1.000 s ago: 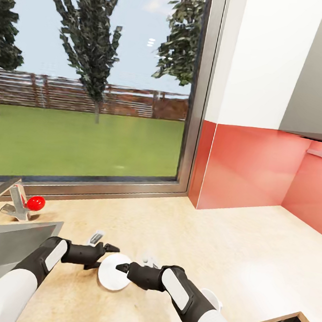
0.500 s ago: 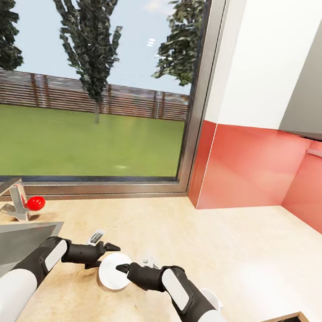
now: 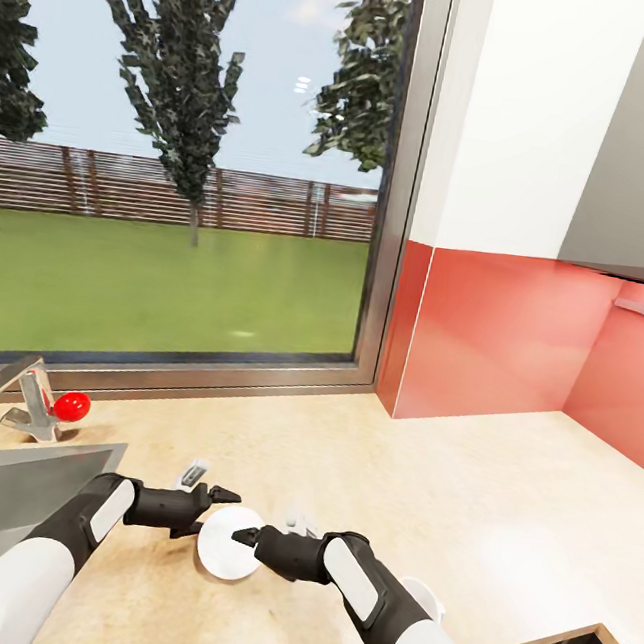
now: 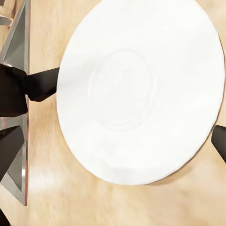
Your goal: Set up a coffee station on the kitchen countertop: keep the coffee maker on the countertop, move the bottle of coffee from the kitchen shelf to the counter next to the coffee maker, place a paper coffee filter on top of the coffee maker, put the saucer next to the coffee maker with the coffee cup on the saucer, and place the electric kettle next to the coffee maker.
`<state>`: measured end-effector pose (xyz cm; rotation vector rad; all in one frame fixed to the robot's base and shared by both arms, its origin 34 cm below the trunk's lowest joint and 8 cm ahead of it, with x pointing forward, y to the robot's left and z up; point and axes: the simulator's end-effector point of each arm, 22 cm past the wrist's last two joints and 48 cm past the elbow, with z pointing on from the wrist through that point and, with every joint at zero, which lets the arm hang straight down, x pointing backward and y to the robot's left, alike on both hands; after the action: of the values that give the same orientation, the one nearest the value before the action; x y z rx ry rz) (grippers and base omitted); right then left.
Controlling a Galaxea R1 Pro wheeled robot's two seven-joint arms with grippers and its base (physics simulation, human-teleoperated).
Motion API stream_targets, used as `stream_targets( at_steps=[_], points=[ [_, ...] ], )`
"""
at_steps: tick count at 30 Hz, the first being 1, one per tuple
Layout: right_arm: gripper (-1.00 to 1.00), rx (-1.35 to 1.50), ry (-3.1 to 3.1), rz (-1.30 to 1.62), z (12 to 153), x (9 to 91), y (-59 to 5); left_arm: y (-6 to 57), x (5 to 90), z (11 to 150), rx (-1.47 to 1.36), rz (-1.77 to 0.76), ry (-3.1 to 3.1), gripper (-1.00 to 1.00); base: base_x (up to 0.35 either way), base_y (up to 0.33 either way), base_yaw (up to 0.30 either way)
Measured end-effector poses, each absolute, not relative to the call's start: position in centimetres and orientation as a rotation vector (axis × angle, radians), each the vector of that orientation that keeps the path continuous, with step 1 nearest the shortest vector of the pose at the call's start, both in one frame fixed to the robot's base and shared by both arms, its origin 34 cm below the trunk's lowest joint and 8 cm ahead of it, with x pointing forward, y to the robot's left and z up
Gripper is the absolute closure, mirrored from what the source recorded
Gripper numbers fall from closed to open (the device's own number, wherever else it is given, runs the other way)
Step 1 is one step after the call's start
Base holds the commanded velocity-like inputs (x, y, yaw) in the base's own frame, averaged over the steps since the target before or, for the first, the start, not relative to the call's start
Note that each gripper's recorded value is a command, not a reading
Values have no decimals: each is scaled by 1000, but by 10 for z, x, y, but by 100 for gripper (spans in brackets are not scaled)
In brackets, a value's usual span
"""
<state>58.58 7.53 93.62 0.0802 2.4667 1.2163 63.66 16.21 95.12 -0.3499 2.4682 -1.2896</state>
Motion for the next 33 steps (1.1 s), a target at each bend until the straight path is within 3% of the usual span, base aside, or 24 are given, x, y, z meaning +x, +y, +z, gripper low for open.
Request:
stream_targets(
  at_steps=[33],
  points=[
    [-100,116,2494,1211,924,582,70,161,635,950,-342,-1285,2478,-100,0,0,0]
  ],
)
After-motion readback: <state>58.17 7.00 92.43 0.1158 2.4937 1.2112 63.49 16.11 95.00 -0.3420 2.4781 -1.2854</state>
